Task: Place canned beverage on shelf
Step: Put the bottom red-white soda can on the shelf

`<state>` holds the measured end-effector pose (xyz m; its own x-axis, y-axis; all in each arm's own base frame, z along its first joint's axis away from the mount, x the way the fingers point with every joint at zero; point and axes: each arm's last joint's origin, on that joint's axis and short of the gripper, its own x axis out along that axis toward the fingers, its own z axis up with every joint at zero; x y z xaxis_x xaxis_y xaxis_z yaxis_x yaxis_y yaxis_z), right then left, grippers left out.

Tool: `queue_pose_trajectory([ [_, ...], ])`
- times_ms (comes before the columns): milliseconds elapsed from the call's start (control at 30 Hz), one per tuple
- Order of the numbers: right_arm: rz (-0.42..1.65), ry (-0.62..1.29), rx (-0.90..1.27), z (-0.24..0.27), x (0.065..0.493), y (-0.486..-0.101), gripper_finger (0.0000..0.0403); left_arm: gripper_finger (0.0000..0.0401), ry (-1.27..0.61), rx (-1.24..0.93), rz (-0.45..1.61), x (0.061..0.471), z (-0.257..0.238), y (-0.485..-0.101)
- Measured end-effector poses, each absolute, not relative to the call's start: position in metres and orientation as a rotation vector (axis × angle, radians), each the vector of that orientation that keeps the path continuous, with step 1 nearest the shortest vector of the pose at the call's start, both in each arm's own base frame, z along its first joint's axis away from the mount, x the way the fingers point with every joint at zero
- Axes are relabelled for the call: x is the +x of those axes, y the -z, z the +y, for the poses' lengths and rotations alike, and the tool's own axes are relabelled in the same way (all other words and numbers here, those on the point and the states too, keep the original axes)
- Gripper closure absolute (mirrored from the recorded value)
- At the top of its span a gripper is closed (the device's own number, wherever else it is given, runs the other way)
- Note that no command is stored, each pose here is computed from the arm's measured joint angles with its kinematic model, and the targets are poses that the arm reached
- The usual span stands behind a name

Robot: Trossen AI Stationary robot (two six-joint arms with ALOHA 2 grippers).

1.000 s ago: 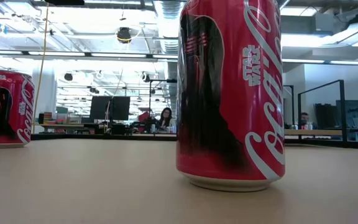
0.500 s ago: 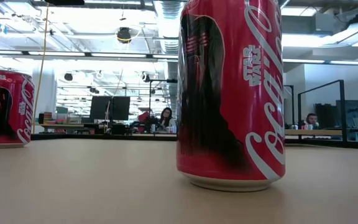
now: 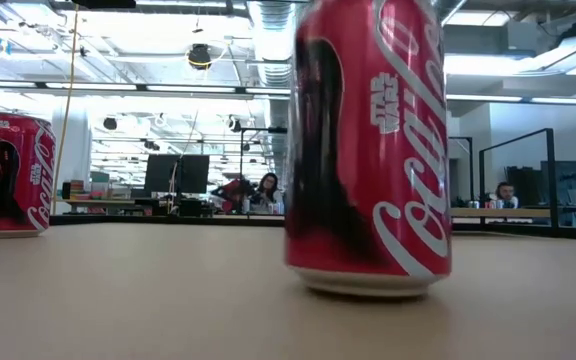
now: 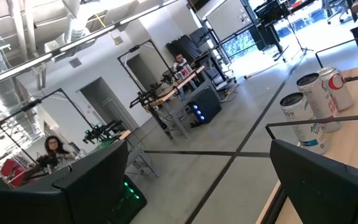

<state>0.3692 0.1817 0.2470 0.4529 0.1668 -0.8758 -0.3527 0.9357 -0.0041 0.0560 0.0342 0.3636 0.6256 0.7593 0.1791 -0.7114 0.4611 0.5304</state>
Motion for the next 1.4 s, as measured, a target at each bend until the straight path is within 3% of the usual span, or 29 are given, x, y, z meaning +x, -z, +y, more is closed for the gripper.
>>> queue_pose_trajectory([
  [300,1.094,-0.172,-0.243,0.161,0.358,-0.261,0.0133,0.0022,-0.906,0.610,0.087,0.056,0.034,-0.364],
  [733,1.119,0.030,-0.230,0.122,0.290,-0.313,0.0133,0.0022,-0.906,0.610,0.087,0.056,0.034,-0.364],
  [1133,1.049,0.343,-0.017,0.017,0.190,-0.315,0.0133,0.0022,-0.906,0.610,0.087,0.056,0.034,-0.364],
  [1400,1.006,0.574,0.039,-0.038,0.163,-0.329,0.0133,0.0022,-0.906,0.610,0.087,0.056,0.034,-0.364],
])
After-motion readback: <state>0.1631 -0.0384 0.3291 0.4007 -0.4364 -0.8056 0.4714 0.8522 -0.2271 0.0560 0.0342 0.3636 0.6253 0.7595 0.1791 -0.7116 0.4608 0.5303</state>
